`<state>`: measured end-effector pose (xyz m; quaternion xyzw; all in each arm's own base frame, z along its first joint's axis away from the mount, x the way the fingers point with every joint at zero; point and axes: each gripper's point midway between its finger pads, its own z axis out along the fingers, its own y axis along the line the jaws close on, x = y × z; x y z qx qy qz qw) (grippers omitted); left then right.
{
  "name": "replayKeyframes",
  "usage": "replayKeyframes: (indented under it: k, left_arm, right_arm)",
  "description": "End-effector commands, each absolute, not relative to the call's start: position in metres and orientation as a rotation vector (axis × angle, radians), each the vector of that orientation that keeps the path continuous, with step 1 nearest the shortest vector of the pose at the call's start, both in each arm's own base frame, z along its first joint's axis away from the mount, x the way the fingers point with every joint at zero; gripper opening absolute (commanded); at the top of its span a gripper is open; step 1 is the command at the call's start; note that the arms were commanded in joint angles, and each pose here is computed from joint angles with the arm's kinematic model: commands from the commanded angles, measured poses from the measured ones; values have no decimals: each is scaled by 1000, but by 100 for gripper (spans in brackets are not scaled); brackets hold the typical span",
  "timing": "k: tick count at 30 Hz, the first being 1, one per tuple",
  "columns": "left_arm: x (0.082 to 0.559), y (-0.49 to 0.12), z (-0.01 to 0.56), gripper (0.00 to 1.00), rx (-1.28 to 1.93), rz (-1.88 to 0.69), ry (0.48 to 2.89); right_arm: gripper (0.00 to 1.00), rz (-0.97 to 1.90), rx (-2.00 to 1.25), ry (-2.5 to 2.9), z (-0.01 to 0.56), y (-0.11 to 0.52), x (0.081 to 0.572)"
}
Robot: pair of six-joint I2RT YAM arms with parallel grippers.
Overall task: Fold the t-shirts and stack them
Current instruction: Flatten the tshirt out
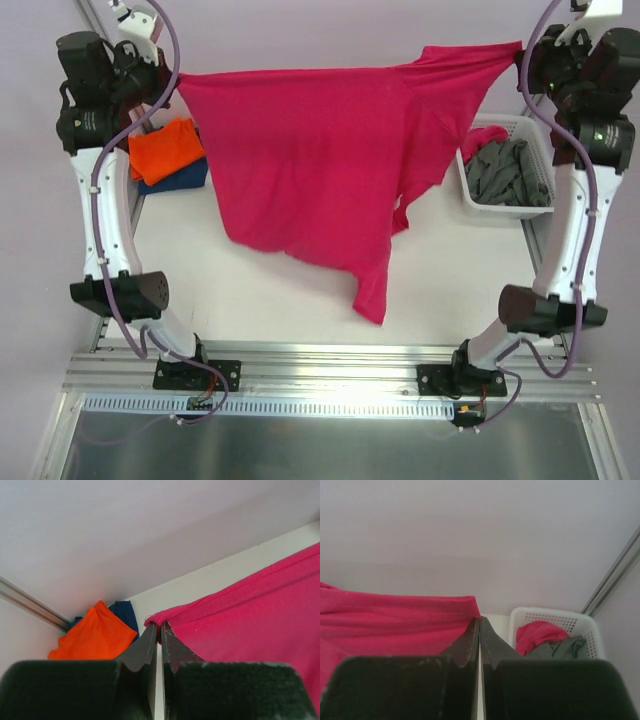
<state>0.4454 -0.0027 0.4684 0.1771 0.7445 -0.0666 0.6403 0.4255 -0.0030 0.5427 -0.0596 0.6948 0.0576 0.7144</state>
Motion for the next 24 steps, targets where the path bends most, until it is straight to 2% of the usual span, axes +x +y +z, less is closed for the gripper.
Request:
replayKeyframes:
  k: [1, 7, 14, 18, 24]
  left_arm:
    - [439, 19, 557, 0, 426, 84, 1455]
    - [425, 9, 587, 0, 433, 56, 1372]
    - [359, -7, 588, 0, 467, 51, 1354]
    - [310, -14, 584, 0, 475, 76, 1332]
    - [255, -13, 586, 0, 439, 144, 1286]
  right_arm:
    - [1, 16, -59, 1317, 618, -33, 400]
    - [1, 38, -57, 1316, 619, -31, 382]
    - [1, 42, -144, 1264, 629, -5, 294]
    - [1, 23, -182, 1213, 633, 12, 227]
    - [1, 72, -196, 1215, 616, 32, 171]
